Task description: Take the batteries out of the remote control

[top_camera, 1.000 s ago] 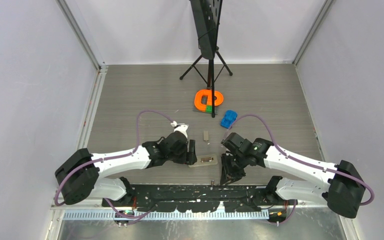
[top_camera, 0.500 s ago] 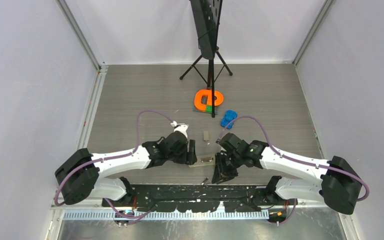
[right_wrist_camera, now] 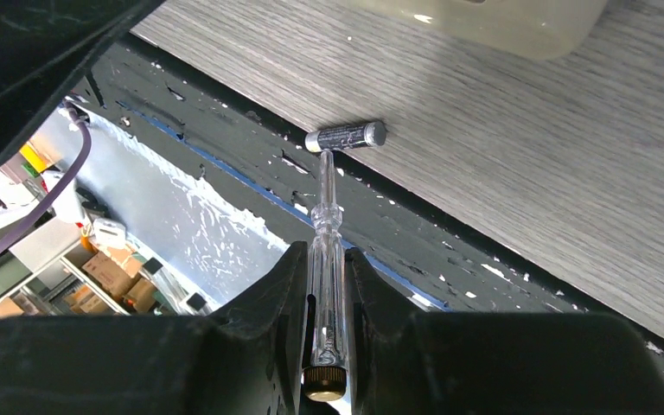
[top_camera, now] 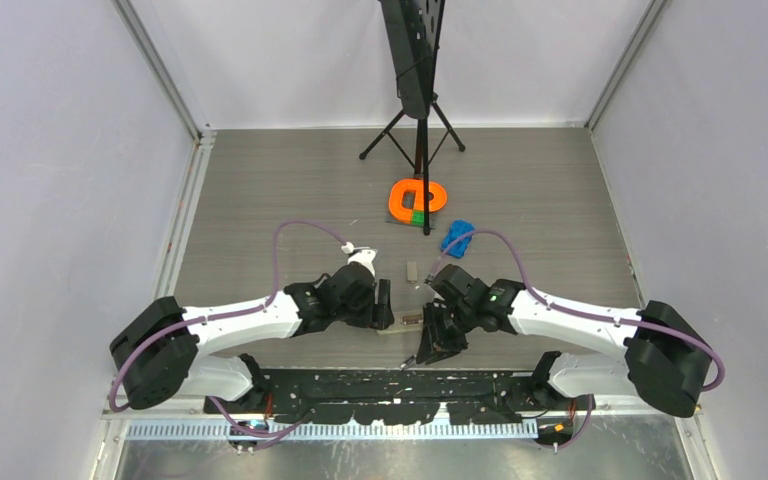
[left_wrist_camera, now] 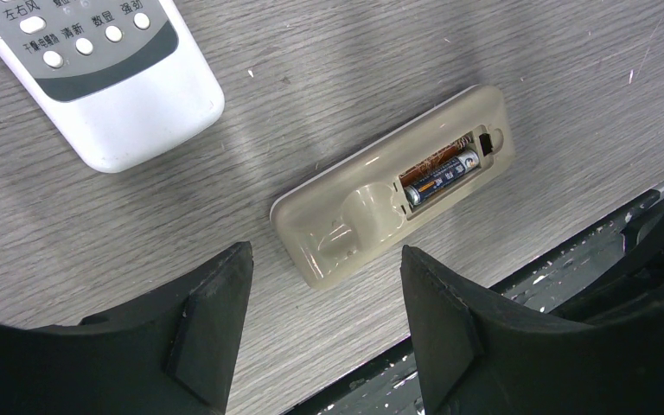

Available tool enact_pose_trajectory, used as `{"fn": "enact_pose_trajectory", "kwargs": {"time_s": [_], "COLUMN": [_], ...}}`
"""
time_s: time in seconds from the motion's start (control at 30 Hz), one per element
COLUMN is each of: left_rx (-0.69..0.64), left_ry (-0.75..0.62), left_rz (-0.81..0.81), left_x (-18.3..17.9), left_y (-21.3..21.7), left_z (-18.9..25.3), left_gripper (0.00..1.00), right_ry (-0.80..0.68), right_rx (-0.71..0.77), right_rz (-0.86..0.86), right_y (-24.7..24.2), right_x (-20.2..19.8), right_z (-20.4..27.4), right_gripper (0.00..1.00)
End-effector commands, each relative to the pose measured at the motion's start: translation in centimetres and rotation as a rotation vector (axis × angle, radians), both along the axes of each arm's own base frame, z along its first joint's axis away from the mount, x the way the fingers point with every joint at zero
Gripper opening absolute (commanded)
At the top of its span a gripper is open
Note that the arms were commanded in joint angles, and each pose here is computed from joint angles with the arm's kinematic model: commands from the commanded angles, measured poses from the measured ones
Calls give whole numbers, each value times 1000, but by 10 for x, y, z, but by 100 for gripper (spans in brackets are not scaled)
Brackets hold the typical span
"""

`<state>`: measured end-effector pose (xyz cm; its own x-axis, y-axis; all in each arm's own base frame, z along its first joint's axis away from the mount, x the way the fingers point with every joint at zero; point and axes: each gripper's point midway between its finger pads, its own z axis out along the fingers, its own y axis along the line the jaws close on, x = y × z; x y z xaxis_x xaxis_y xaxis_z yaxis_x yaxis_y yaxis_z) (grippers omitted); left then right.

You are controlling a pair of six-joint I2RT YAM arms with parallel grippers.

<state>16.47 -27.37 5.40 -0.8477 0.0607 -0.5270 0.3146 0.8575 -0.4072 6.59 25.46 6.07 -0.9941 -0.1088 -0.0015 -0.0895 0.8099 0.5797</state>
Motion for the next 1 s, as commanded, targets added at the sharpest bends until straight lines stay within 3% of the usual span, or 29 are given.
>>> {"fn": "enact_pose_trajectory", "kwargs": {"time_s": [0.0,0.57,0.97], "left_rx": [-11,-14,-18], "left_ry": [-19,-17,-22], "left_rz": [10,9,-42], "left_x": [2,3,-2], "left_y": [-1,-2,-3], "left_z": [4,4,8], "left_gripper": [66,66,69], "right_ry": [-106,-166,-434], "right_rx": [79,34,-177], "right_rz": [-4,5,-33], "right_y": [14,-4,-47], "right_x": [17,20,61], "right_z": [28,50,84], "right_gripper": [0,0,0]}}
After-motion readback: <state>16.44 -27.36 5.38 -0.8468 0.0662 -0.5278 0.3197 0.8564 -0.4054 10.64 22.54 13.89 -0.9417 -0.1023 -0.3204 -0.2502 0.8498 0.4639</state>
